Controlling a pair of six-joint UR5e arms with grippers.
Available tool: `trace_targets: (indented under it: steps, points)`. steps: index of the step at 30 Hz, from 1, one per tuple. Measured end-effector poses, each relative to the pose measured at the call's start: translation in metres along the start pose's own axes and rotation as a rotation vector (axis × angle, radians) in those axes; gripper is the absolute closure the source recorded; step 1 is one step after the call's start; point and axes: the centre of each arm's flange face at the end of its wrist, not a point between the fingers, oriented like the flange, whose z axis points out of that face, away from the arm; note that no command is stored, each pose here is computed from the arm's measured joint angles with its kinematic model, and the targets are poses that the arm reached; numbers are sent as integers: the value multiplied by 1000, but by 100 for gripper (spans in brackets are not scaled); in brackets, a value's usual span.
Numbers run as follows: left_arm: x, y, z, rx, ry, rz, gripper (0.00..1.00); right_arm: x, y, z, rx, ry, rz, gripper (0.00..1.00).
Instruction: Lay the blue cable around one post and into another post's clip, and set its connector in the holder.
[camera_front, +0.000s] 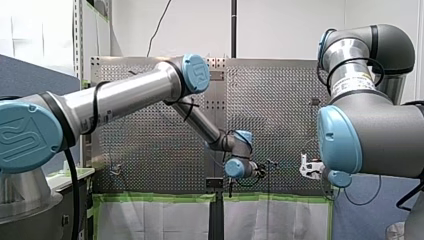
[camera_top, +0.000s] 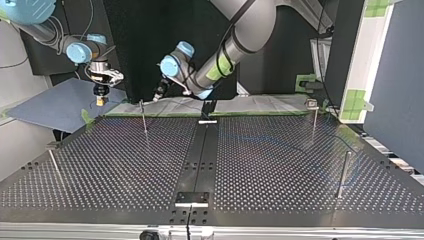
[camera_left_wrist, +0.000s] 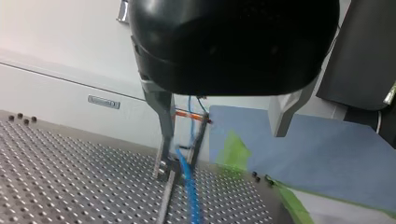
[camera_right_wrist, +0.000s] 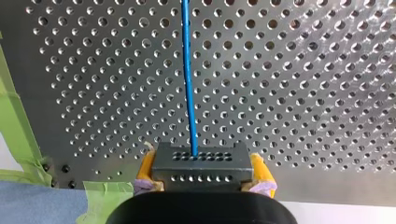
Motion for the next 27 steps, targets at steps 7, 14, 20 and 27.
trace_targets:
  steps: [7,14,20,27]
  points:
    - [-16,-8,-4,-5,-7,11,0,0,0,0,1,0,3,100]
    - [-21,-11,-9,0,-10,13,0,-1,0,0,0,-1,9,100]
    - [-39,-15,-17,6,-52,5,0,-1,0,0,0,-3,17,100]
    - [-51,-25,-30,22,-76,-3,0,-1,0,0,0,0,26,100]
